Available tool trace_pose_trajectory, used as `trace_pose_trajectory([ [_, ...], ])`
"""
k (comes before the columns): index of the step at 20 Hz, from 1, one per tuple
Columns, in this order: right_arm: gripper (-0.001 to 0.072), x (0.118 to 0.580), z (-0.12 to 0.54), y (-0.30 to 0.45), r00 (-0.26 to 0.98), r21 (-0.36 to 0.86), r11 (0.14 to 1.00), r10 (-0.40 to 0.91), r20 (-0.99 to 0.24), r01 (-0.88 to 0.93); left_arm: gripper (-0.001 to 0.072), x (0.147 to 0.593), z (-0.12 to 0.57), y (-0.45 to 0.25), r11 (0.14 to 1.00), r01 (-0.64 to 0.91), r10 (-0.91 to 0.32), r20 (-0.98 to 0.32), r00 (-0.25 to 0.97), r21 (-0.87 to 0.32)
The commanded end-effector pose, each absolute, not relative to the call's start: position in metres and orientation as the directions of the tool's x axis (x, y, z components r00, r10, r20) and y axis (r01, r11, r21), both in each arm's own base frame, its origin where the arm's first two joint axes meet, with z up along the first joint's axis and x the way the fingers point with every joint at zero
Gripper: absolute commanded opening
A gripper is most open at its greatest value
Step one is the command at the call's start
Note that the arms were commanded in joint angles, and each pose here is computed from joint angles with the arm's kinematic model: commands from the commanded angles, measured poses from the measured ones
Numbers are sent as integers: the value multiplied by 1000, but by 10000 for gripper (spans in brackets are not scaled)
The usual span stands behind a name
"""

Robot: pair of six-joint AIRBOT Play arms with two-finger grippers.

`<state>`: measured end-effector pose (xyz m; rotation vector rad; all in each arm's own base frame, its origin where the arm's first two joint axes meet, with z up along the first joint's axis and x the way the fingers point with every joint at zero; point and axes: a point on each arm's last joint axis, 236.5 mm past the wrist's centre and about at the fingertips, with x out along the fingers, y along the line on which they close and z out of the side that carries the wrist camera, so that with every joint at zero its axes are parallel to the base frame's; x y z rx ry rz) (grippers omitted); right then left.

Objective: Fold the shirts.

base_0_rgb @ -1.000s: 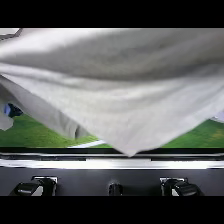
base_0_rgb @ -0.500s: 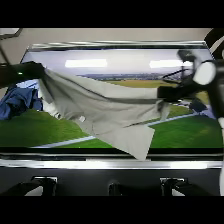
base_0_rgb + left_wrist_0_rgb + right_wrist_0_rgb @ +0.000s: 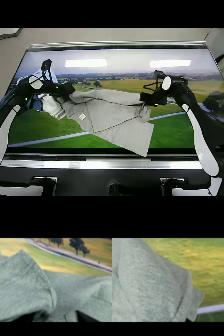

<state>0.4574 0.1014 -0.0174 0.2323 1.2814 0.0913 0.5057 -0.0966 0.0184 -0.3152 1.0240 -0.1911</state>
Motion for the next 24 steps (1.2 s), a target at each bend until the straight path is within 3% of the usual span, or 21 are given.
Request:
trace_pose_trajectory([
  [1,651,478,-3,88,342,245,964,196,-919,106,706,476,9,-94,942,10,-315,-875,368,-335],
  [2,688,478,6,70,332,241,961,185,-925,134,707,463,13,-84,948,15,-305,-899,314,-317],
  [4,688,466,18,22,281,232,953,172,-944,194,707,430,18,-72,950,1,-307,-932,195,-312],
  [6,675,428,14,-15,147,242,935,210,-967,257,707,394,9,-75,946,-10,-321,-943,84,-323],
  [9,687,385,-2,-22,-10,289,925,301,-954,249,707,338,-24,-133,888,-42,-459,-888,-14,-459],
  [11,712,373,-12,0,-58,348,918,364,-929,191,706,304,-49,-185,822,-90,-567,-823,-33,-563],
  [14,713,380,-22,31,-32,419,899,426,-904,128,706,269,-76,-251,759,-125,-647,-761,-38,-639],
  [20,712,394,-34,72,-10,442,897,442,-897,-2,703,261,-97,-319,728,-135,-676,-736,27,-673],
  [23,711,398,-45,78,-15,450,893,450,-893,5,642,264,-108,-322,730,-168,-668,-744,33,-663],
  [24,711,399,-49,79,-17,451,892,451,-892,8,566,264,-109,-322,729,-171,-668,-743,34,-663],
])
